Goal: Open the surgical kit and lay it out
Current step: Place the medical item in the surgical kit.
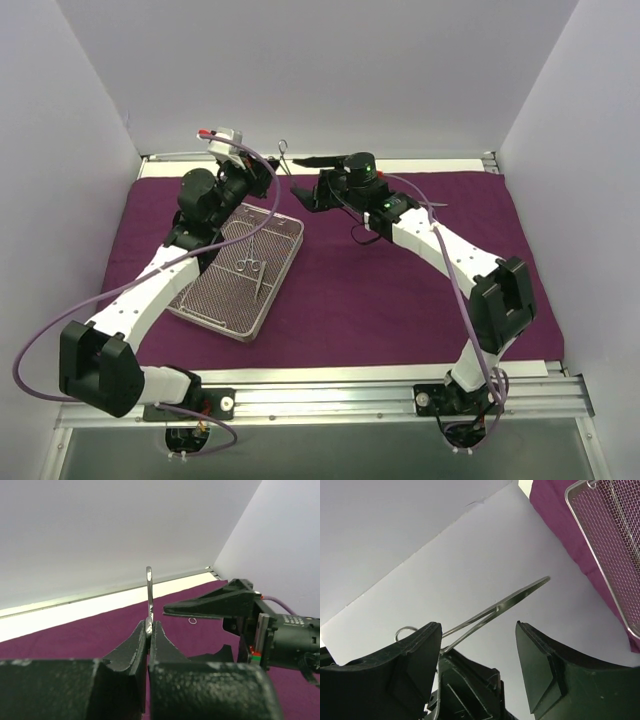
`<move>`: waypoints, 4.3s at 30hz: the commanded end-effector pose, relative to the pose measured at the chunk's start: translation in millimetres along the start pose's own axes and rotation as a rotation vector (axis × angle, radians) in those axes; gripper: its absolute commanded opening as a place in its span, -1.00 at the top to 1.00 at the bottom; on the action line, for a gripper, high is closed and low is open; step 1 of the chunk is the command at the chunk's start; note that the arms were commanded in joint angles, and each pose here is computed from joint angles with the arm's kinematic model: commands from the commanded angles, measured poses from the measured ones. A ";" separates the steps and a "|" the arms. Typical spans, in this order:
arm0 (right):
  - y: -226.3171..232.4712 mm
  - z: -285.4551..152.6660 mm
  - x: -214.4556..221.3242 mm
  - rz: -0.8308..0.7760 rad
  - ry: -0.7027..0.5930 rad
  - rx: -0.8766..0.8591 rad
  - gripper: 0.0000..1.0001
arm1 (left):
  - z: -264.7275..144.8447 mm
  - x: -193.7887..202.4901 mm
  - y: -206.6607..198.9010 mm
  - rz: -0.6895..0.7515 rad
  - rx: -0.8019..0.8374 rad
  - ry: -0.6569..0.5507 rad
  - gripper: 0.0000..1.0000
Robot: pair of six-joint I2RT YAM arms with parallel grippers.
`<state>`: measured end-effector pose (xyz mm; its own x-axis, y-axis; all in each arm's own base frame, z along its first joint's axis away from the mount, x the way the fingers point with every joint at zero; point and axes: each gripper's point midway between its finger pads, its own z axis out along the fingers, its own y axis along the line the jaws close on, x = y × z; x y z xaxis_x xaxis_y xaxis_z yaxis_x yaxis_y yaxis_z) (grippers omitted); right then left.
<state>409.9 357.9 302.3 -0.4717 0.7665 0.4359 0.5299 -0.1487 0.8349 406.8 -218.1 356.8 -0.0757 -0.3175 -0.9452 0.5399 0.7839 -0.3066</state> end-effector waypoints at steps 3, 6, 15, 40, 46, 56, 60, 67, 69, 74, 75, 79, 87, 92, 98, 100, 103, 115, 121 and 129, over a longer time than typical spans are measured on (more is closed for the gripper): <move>23.9 -3.8 -2.8 0.373 0.034 -0.060 -0.22 | -5.7 -40.2 -22.8 0.009 0.079 -0.134 0.95; 26.4 -0.3 -0.8 0.369 0.047 -0.062 -0.21 | -4.5 -34.2 -25.9 -0.001 0.098 -0.128 0.95; 34.6 7.5 3.2 0.387 0.066 -0.076 -0.05 | -0.6 -22.7 -34.2 -0.001 0.134 -0.114 0.95; 44.8 7.5 -38.9 0.403 -0.015 -0.098 1.00 | -21.9 26.2 -13.7 -0.024 0.051 0.012 -0.96; 25.0 -13.6 -145.3 0.238 -0.281 0.066 1.00 | -40.0 28.4 9.2 -0.030 -0.085 0.126 -0.87; -24.3 -100.7 -318.8 0.022 -0.690 0.423 1.00 | -91.1 61.5 76.7 0.091 -0.413 0.428 -0.87; -53.1 -116.4 -356.5 -0.043 -0.748 0.575 1.00 | -91.2 79.2 80.7 0.098 -0.418 0.478 -0.87; -82.3 -121.6 -398.4 -0.156 -0.748 0.731 1.00 | -83.2 102.2 90.5 0.125 -0.430 0.557 -0.87; -94.7 -122.0 -411.0 -0.156 -0.745 0.770 1.00 | -83.6 110.0 95.4 0.136 -0.442 0.585 -0.87; -110.3 -113.5 -432.4 -0.132 -0.753 0.785 1.00 | -83.4 115.7 104.7 0.145 -0.480 0.608 -0.87; -111.6 -112.7 -435.3 -0.124 -0.757 0.786 1.00 | -81.0 115.9 105.9 0.143 -0.482 0.611 -0.87; -116.8 -106.7 -447.6 -0.097 -0.762 0.799 1.00 | -76.1 116.9 109.2 0.121 -0.491 0.613 -0.88; -121.7 -95.3 -455.8 -0.047 -0.760 0.809 1.00 | -76.5 120.6 124.0 0.068 -0.526 0.621 -0.87; -125.8 -95.3 -459.1 -0.022 -0.769 0.819 0.98 | -81.7 120.9 133.8 0.038 -0.551 0.634 -0.87; -133.1 -95.2 -461.2 -0.017 -0.772 0.845 0.89 | -86.5 121.3 142.3 -0.011 -0.577 0.634 -0.87; -134.5 -95.3 -462.4 -0.017 -0.769 0.852 0.87 | -87.0 125.9 142.9 -0.030 -0.572 0.657 -0.87; -136.6 -94.9 -463.2 -0.017 -0.772 0.860 0.83 | -88.4 129.5 146.5 -0.055 -0.584 0.683 -0.87; -147.7 -90.8 -465.3 0.001 -0.771 0.875 0.67 | -97.1 127.4 146.7 -0.104 -0.606 0.701 -0.89; -149.2 -95.5 -465.2 -0.020 -0.792 0.900 0.43 | -105.5 130.3 142.2 -0.118 -0.607 0.706 -0.90; -133.0 -94.3 -459.7 -0.045 -0.780 0.872 0.35 | -111.6 127.5 146.6 -0.131 -0.656 0.700 -0.91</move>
<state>499.5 -29.7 15.9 -0.0936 0.9873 -0.1280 0.9601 0.1236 0.2509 383.1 -90.3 163.8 -0.7244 -0.1641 -0.6696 -0.0337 0.9785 -0.2033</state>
